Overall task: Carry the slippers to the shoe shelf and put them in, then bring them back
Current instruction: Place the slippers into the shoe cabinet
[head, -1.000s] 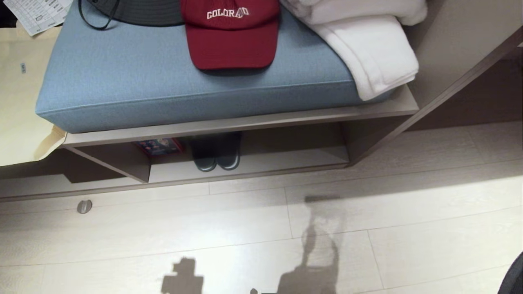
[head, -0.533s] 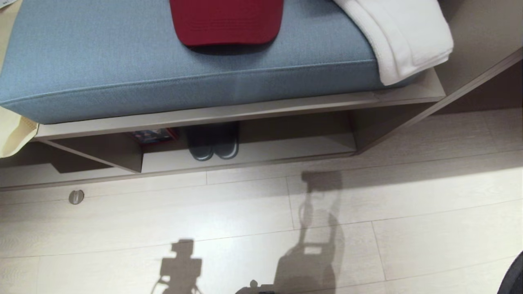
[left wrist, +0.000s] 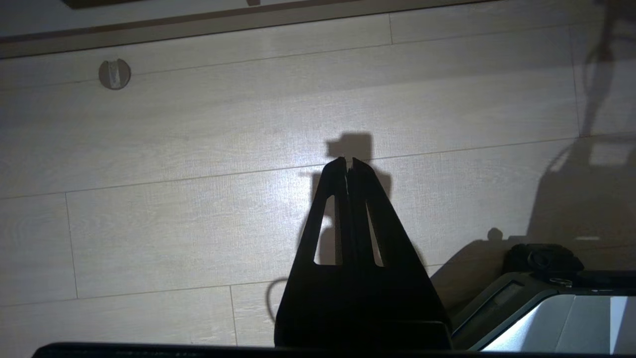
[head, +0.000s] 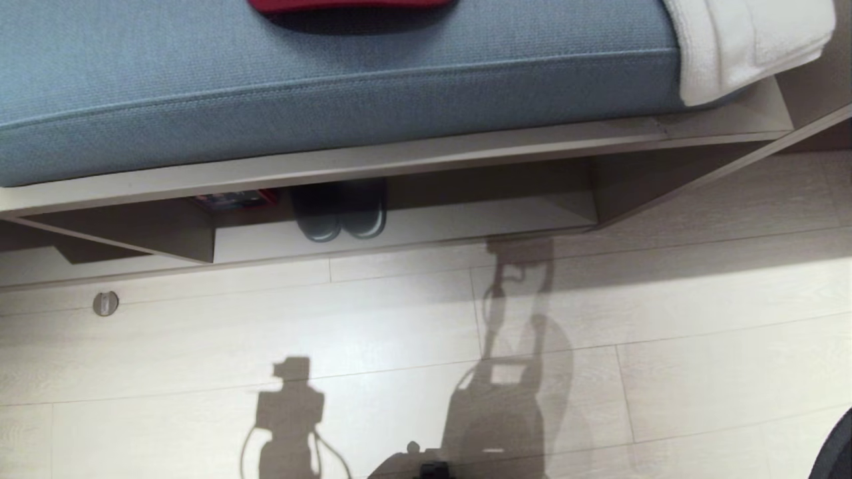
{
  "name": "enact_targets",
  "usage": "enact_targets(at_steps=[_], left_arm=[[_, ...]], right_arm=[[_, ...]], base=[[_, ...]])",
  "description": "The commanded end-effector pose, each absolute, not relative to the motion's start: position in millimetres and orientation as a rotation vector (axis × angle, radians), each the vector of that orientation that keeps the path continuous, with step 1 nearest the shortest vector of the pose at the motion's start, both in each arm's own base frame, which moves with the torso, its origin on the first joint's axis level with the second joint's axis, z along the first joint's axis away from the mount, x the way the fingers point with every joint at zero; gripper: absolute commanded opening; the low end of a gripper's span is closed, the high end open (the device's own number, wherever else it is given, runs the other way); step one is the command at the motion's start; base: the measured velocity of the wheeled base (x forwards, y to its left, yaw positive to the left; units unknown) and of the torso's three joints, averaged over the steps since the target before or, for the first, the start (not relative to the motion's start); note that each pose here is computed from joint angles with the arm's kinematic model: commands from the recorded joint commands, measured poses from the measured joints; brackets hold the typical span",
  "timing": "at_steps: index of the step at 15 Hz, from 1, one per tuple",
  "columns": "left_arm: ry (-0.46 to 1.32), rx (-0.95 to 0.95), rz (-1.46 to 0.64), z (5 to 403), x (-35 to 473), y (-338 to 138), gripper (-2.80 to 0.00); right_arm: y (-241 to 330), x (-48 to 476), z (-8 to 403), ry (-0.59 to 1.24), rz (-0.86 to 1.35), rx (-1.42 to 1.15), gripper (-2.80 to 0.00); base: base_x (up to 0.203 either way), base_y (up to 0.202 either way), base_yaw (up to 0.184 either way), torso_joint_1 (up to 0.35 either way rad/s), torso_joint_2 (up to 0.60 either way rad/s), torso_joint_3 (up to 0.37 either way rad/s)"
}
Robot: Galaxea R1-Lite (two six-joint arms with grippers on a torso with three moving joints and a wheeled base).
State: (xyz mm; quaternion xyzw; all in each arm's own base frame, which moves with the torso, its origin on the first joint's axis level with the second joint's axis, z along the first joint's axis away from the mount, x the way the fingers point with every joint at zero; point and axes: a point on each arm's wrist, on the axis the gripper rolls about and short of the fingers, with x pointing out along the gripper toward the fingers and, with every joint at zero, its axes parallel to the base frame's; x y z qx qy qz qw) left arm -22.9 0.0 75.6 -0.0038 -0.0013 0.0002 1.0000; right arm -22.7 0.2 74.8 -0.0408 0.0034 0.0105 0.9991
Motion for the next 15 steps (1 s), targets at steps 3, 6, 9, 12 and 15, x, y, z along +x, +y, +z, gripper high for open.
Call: enact_targets(at_steps=[3, 6, 9, 12, 15], left_arm=[[-0.002, -0.008, 0.000, 75.6, -22.8, 0.0, -2.80], [-0.002, -0.008, 0.002, 75.6, -22.8, 0.0, -2.80], [-0.002, -0.008, 0.000, 75.6, -22.8, 0.0, -2.80], [-0.002, -0.009, 0.001, 75.6, -22.8, 0.0, -2.80], [-0.002, -0.008, 0.001, 75.6, -22.8, 0.0, -2.80]], right_arm=[[0.2, -22.7, 74.9, 0.007, 0.022, -0.083, -2.80], [0.2, -22.7, 74.9, 0.007, 0.022, -0.084, -2.80], [0.2, -22.7, 74.9, 0.007, 0.022, -0.086, -2.80], [0.2, -22.7, 74.9, 0.007, 0.022, -0.086, -2.80], [0.2, -22.8, 75.3, 0.005, 0.022, -0.085, -2.80]], base=[[0.000, 0.000, 0.000, 0.001, 0.00, -0.198], [0.000, 0.000, 0.000, -0.002, 0.00, -0.196], [0.000, 0.000, 0.000, 0.005, 0.00, -0.199], [0.000, 0.000, 0.000, 0.000, 0.00, -0.199], [0.000, 0.000, 0.000, 0.004, 0.00, -0.199]])
